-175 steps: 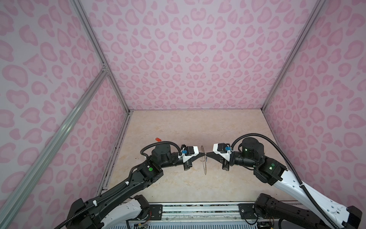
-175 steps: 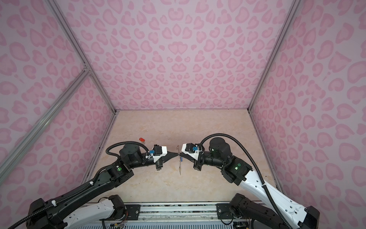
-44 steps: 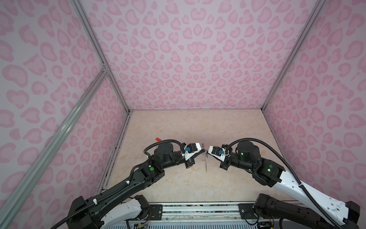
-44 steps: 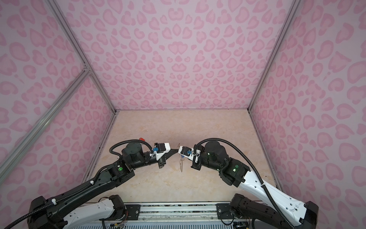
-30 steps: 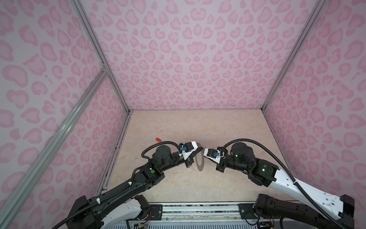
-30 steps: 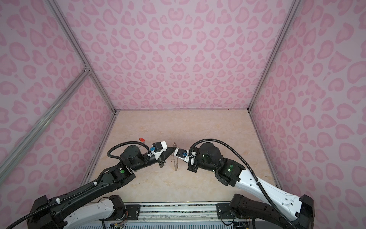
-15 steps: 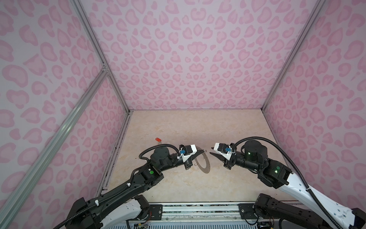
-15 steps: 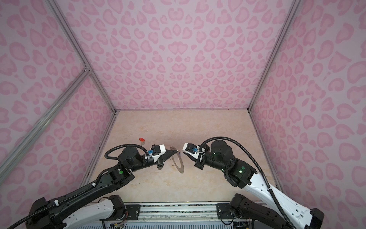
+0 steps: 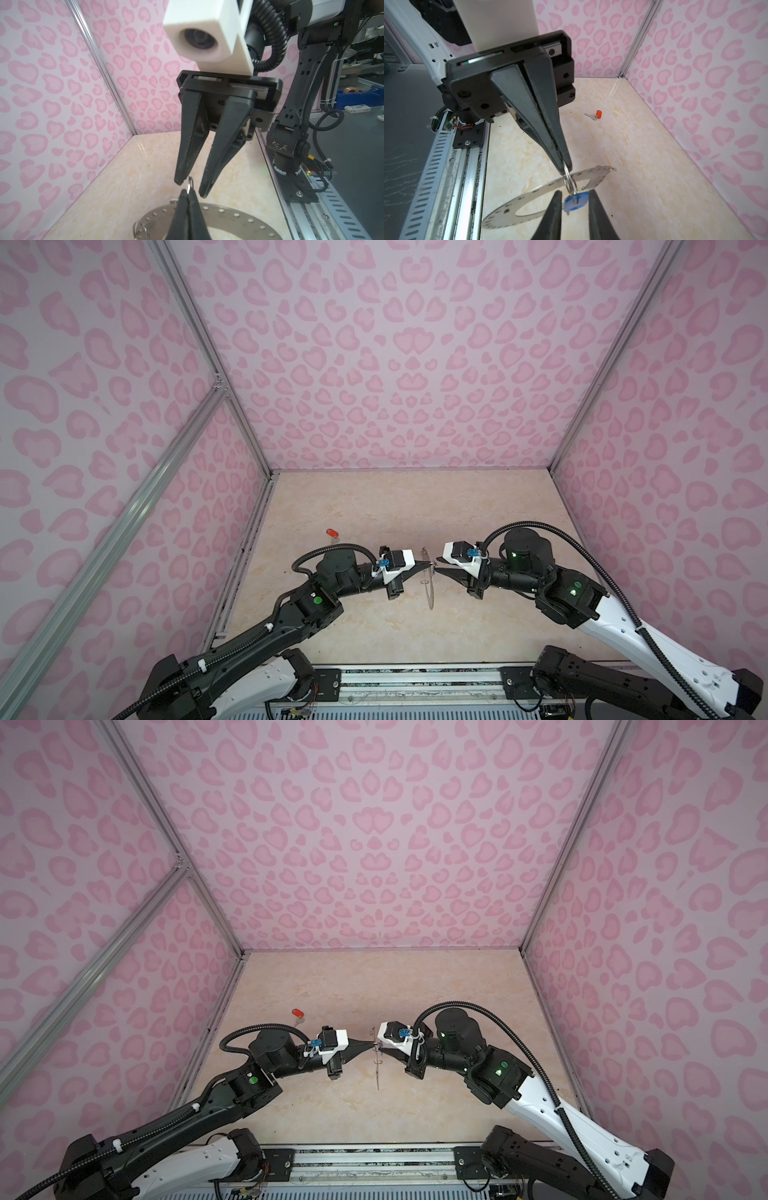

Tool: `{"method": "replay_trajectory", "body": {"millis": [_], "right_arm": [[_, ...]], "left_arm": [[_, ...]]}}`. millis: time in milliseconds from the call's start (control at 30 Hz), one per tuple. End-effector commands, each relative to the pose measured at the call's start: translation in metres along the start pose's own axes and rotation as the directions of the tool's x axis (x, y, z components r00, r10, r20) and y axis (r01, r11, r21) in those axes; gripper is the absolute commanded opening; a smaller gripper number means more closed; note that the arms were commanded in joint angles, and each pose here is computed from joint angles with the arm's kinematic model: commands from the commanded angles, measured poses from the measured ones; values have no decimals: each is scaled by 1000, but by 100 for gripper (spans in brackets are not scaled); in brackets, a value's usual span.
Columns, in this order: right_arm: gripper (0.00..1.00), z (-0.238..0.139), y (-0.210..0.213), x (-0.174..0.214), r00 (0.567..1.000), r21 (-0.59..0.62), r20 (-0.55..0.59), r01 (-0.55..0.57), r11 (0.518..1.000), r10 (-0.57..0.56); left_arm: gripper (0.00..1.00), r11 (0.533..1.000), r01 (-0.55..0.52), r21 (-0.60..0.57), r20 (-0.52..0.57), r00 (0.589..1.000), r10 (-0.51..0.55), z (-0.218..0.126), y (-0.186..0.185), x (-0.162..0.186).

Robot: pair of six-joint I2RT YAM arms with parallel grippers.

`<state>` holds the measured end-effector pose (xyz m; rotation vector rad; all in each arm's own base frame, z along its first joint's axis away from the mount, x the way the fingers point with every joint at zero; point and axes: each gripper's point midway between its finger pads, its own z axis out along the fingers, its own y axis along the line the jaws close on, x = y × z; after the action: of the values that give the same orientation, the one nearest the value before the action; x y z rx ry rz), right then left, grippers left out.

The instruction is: Put the keys on the keyring

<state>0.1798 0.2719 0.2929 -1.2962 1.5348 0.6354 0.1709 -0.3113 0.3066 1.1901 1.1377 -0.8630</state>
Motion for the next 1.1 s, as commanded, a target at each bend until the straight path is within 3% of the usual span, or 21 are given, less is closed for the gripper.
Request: {"method": "replay_trajectory", "body": {"millis": [0, 633, 900, 1067], "right_arm": [[22, 3, 2, -4, 1000, -27, 21, -5, 1000, 5], [15, 7, 9, -3, 1000, -79, 24, -12, 997, 14], [19, 6, 11, -5, 999, -94, 36, -14, 996, 17], [15, 5, 11, -3, 999, -99, 34, -17, 995, 21]], "left_arm": [[3, 1000, -30, 4, 38, 999, 30, -2, 0, -13], [3, 999, -38, 17, 19, 999, 37, -3, -2, -11], [3, 999, -41, 21, 9, 999, 41, -3, -2, -9], [3, 999, -45, 24, 7, 999, 45, -2, -2, -10]]}}
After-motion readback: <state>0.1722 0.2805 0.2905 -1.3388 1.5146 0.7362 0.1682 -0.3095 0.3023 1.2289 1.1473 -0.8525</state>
